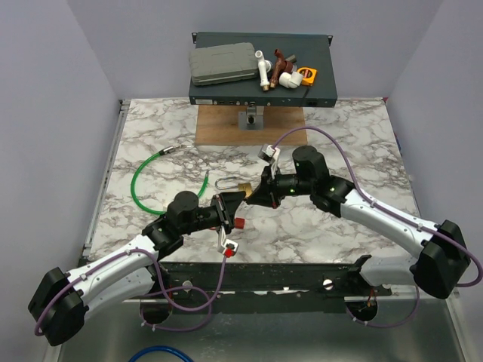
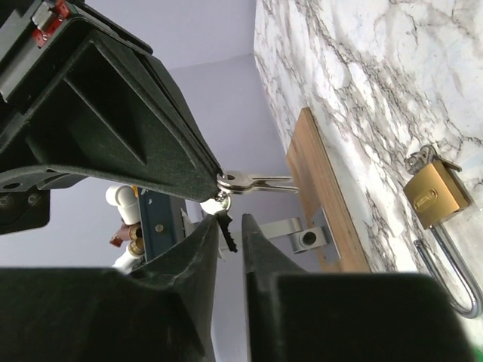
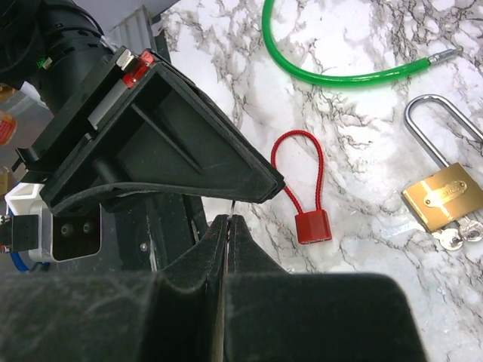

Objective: Unlock with the key
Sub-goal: Place the lock at the center of the board.

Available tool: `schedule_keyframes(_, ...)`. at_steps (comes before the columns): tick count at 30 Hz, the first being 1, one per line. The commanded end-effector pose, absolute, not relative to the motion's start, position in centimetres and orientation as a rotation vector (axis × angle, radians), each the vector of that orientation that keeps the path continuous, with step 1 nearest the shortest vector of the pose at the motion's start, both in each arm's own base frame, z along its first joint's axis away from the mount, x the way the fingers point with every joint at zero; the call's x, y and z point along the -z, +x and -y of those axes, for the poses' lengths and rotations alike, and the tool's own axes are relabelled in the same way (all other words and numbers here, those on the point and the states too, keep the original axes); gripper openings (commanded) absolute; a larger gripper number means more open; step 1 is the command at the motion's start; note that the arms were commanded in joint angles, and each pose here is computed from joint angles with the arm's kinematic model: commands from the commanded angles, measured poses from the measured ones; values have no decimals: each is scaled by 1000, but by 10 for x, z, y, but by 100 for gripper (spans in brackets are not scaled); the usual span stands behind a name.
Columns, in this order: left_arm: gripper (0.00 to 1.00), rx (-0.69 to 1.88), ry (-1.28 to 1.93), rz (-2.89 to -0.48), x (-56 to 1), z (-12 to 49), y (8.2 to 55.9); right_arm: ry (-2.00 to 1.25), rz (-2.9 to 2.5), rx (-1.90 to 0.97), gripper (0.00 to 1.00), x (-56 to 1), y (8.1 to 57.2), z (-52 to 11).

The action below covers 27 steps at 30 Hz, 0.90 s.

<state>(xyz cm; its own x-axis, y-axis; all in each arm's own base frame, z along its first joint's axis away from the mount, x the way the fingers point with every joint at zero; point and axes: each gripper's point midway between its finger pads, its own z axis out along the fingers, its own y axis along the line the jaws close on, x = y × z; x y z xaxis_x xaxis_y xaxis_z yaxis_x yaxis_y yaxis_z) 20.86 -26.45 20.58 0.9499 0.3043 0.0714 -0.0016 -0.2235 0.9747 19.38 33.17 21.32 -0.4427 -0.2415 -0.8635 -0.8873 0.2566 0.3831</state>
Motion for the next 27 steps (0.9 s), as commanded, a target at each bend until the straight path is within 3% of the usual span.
schedule_keyframes(1,10,-259,1753,-195,-211,269,202,-1040,-1825,-1246,1,-214,193,-337)
schedule_keyframes(3,0,-257,1748,-199,-212,269,202,-1045,-1820,-1259,1,-215,193,-338)
schedule_keyframes(8,0,-247,1735,-249,-218,267,206,-1045,-1828,-1259,1,-212,192,-338)
schedule_keyframes(11,0,-199,1753,-337,-217,264,208,-1023,-1825,-1220,11,-214,196,-334)
schedule_keyframes(13,0,-129,1821,-417,-206,260,205,-980,-1810,-1145,29,-219,205,-328)
schedule_keyframes(16,0,7,1926,-554,-190,252,194,-895,-1765,-992,44,-232,224,-314)
schedule_keyframes(21,0,253,2074,-876,-174,232,169,-824,-1556,-800,51,-260,243,-290)
schedule_keyframes(27,0,530,2098,-1289,-186,221,145,-834,-1324,-842,58,-279,224,-286)
